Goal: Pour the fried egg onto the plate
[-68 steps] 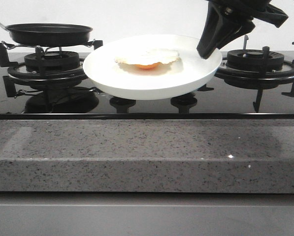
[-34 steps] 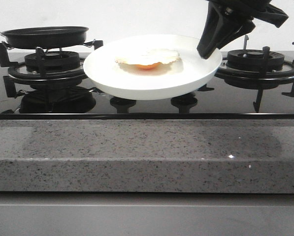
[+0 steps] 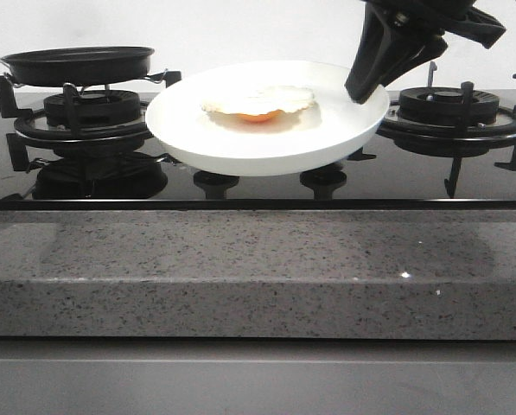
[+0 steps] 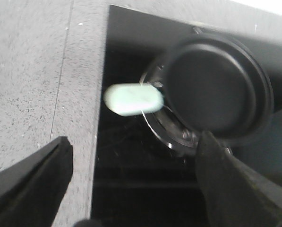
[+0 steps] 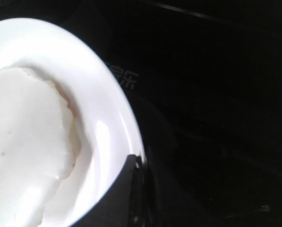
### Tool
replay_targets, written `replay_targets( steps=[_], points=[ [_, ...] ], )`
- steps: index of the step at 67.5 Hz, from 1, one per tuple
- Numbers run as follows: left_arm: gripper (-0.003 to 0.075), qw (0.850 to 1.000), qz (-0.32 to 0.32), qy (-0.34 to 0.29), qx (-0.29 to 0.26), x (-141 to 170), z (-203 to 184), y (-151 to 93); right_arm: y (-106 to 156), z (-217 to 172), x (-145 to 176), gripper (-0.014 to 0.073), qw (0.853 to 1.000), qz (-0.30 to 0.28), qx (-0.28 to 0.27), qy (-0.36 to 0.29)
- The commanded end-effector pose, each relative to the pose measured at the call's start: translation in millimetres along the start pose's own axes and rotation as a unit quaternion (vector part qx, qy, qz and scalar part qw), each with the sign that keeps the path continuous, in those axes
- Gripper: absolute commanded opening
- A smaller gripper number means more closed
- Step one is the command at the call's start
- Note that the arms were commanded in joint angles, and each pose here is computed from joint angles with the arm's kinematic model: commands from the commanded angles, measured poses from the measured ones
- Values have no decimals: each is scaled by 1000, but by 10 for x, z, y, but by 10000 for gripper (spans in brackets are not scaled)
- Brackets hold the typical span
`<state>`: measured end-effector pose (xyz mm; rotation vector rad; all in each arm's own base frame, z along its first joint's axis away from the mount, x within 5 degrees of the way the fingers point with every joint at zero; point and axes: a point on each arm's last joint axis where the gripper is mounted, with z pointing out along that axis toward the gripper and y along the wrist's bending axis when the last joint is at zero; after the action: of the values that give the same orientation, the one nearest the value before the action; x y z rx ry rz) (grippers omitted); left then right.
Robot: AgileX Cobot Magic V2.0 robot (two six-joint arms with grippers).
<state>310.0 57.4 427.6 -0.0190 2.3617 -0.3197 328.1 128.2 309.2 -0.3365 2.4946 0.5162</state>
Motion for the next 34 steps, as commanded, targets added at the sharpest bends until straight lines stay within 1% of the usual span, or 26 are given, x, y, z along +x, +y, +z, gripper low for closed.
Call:
replay_targets(
  steps=[1,4,6,10,13,18,26,34],
  points=[
    [536,997,50,-52,-29,27,-339,-412,76,-253,-131,-69,998,0,-10,-61],
    [536,995,71,-52,-49,95,-393,-524,76,-253,-131,-69,998,0,-10,-61],
    [536,994,81,-53,-51,153,-423,-625,76,-253,-131,-69,998,0,-10,-61],
    [536,992,97,-58,-60,275,-496,-735,76,-253,-131,-69,998,0,-10,-61],
    [536,991,107,-67,-53,393,-544,-848,76,-253,-131,-69,998,0,-10,-61],
    [535,989,116,-89,-34,563,-609,-953,76,-253,-131,-69,998,0,-10,-61],
    [535,986,129,-103,-13,871,-663,-1014,76,-253,-131,-69,998,0,-10,-61],
    [535,987,132,-89,-7,1226,-669,-970,76,-253,-131,-69,998,0,-10,-61]
  ],
)
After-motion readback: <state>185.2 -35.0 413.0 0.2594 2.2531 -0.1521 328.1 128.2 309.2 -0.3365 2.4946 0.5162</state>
